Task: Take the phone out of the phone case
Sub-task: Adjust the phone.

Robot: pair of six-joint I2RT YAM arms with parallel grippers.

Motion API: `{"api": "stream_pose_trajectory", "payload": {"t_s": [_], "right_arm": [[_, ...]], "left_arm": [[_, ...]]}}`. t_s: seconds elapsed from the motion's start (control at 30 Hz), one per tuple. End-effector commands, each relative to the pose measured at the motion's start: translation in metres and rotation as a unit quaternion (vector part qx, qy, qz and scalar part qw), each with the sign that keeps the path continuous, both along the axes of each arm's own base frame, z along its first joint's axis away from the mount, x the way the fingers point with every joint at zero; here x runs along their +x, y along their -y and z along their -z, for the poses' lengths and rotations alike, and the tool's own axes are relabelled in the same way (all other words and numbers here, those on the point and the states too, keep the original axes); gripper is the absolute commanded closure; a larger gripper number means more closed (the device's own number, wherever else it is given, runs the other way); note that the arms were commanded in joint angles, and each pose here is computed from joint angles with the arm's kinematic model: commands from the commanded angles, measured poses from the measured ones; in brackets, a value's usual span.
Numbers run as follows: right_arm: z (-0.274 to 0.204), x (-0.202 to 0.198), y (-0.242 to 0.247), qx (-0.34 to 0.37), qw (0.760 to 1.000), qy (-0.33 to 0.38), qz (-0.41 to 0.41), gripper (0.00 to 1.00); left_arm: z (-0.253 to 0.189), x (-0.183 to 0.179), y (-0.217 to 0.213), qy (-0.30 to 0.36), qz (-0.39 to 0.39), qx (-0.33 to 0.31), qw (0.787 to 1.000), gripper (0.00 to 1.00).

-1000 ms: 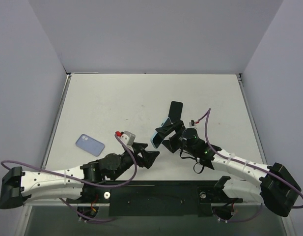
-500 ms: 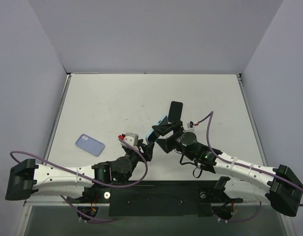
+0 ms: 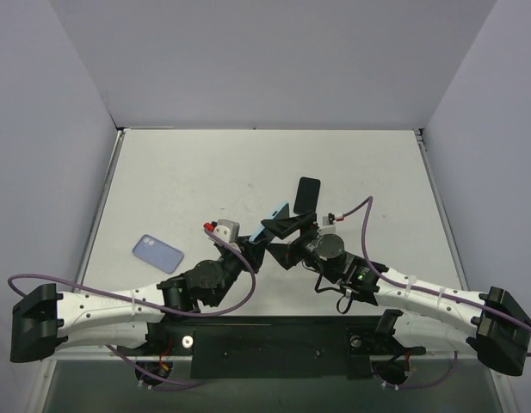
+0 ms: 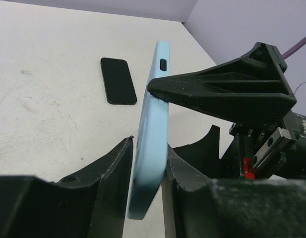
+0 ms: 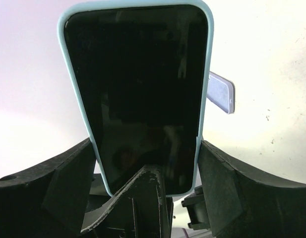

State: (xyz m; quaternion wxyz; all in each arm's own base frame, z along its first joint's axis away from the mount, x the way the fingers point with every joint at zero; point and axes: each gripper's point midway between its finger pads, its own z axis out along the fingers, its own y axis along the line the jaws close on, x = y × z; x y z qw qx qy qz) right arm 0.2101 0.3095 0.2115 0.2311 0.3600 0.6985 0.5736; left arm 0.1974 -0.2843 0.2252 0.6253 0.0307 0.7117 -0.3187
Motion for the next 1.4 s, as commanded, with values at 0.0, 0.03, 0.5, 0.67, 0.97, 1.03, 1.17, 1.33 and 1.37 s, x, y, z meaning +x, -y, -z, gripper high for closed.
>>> {"api": "stream_pose_trajectory", "payload": {"t_s": [0.0, 0.03, 0.5, 0.67, 0.97, 1.03, 1.17, 1.33, 1.37], "right_arm": [[-0.079, -0.001, -0.007, 0.114, 0.992, 0.054, 0.002, 1.0], [-0.08, -0.001, -0.008, 0.115, 0.992, 0.055, -0.002, 1.0], [0.015, -0.061, 0.048, -0.39, 0.82, 0.26, -0.328, 0.07], [0.042, -0.058, 0.108, -0.479, 0.748, 0.256, -0.383, 0.06], [-0.015, -0.079, 0.056, -0.312, 0.762, 0.287, -0.49, 0.29], [-0.004, -0.086, 0.051, -0.3, 0.754, 0.265, -0.521, 0.36], [-0.006, -0.114, 0.027, -0.245, 0.732, 0.293, -0.564, 0.44], [-0.034, -0.154, 0.0, -0.128, 0.717, 0.348, -0.591, 0.63], [-0.041, -0.155, -0.003, -0.11, 0.724, 0.347, -0.585, 0.69]], "left_arm": [[-0.037, -0.002, 0.009, 0.028, 0.036, -0.045, 0.998, 0.69], [-0.033, 0.001, 0.008, 0.023, 0.033, -0.035, 0.999, 0.81], [-0.04, -0.009, -0.038, -0.104, 0.126, -0.027, 0.986, 1.0], [-0.044, -0.03, -0.04, -0.152, 0.244, -0.013, 0.958, 1.0], [-0.052, -0.09, -0.009, -0.227, 0.5, -0.015, 0.836, 1.0], [-0.055, -0.095, -0.008, -0.222, 0.521, -0.016, 0.824, 1.0], [-0.06, -0.099, -0.005, -0.216, 0.55, -0.028, 0.806, 1.0], [-0.057, -0.098, -0.002, -0.223, 0.562, -0.026, 0.796, 1.0], [-0.059, -0.096, -0.001, -0.22, 0.558, -0.025, 0.8, 1.0]]}}
